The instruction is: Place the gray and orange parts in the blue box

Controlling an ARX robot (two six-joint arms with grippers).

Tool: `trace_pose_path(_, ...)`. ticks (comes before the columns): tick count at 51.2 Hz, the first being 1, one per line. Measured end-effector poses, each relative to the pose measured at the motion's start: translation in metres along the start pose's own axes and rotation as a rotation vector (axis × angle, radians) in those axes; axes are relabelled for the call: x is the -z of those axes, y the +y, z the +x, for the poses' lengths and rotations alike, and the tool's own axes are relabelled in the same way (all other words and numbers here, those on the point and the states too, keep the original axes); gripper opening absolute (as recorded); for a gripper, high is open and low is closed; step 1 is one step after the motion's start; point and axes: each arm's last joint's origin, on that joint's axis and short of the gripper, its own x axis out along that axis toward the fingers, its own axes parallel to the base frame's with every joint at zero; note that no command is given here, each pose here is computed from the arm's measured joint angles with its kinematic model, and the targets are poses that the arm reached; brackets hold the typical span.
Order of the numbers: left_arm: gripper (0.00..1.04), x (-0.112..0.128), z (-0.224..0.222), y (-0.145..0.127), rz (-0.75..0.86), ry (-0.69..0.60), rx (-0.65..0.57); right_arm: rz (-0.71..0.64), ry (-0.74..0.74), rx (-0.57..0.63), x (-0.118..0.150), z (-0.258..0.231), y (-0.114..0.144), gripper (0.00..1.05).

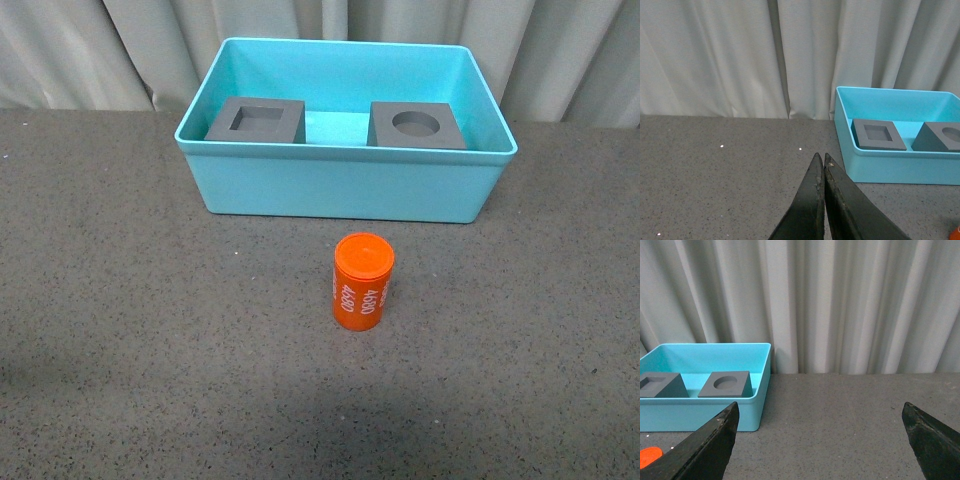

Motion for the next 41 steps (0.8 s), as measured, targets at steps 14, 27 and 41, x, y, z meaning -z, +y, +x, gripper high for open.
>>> trace_pose_path(14,0.04,0.008,-0.012,0.000,0.000,-0.008,0.005,0.000,0.000,0.000,0.000,0.000,0.000,0.95)
trace_pose_path(27,0.04,0.004,-0.022,0.000,0.000,-0.022,0.006,0.000,0.000,0.000,0.000,0.000,0.000,0.95)
trace_pose_path(41,0.04,0.003,-0.032,0.000,0.000,-0.027,0.006,0.000,0.000,0.000,0.000,0.000,0.000,0.95)
